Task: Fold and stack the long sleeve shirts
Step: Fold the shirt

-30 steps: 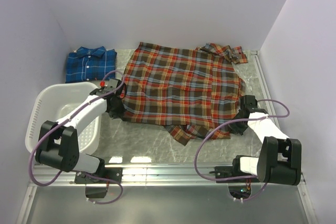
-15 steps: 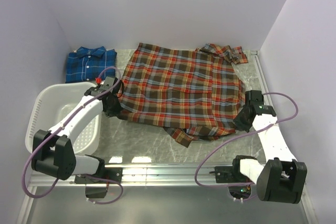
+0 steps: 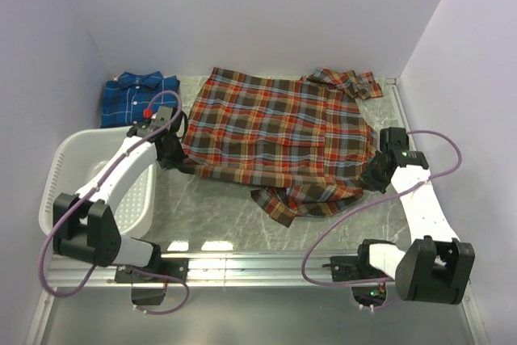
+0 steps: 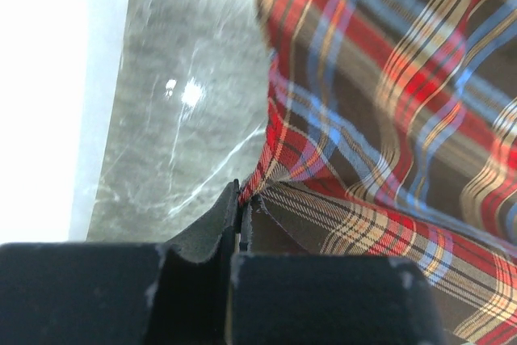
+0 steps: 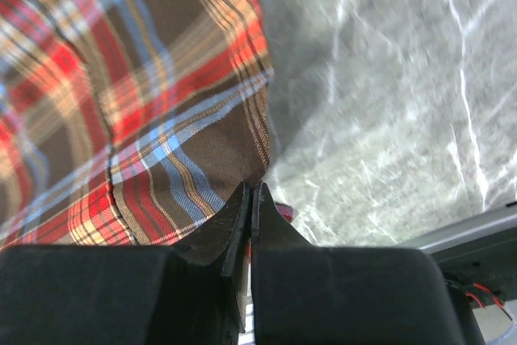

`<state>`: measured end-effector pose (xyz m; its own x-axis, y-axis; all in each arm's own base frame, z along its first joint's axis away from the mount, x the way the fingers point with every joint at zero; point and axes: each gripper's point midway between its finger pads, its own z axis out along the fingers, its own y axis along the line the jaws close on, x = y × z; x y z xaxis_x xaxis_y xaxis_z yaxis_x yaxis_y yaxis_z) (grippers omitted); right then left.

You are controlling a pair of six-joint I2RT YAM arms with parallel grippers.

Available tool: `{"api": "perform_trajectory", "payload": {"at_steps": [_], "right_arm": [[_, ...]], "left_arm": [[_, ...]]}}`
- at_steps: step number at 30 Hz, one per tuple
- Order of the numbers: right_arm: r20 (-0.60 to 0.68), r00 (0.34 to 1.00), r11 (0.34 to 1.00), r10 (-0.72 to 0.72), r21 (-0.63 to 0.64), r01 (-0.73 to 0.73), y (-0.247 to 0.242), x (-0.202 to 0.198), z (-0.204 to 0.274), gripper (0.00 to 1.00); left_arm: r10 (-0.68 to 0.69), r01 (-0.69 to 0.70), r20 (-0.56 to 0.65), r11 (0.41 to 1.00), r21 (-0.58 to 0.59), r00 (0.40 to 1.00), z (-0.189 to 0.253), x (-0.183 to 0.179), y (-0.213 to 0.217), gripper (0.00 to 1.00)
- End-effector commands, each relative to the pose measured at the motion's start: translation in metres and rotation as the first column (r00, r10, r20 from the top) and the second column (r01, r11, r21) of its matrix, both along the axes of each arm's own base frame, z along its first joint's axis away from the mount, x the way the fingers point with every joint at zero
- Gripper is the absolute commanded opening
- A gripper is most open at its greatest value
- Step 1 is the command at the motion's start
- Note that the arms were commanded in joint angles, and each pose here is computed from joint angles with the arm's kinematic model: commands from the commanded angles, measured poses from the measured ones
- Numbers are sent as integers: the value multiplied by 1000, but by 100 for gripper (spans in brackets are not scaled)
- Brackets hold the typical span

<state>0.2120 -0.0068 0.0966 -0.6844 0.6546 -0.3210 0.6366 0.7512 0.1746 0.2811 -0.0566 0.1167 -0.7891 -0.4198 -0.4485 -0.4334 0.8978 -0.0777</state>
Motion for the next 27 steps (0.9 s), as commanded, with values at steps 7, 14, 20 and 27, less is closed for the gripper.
{"api": "perform_trajectory", "payload": {"at_steps": [7,14,20,27], "right_arm": [[83,996,996,33,-85,-26,-18,59,26,0],[79,996,997,35,-75,-29,-19,91,20,0],[82,997,997,8,-71,-2,-22,112,14,0],[69,997,996,-29,-78,35,-27,126,4,0]], "left_arm": [[20,-25,86,998,60,996,21,69,9,0],[17,-22,55,996,89,998,1,108,7,1],[45,-49,44,994,94,998,-15,138,7,1],[42,-48,72,995,87,997,-12,167,1,1]]}}
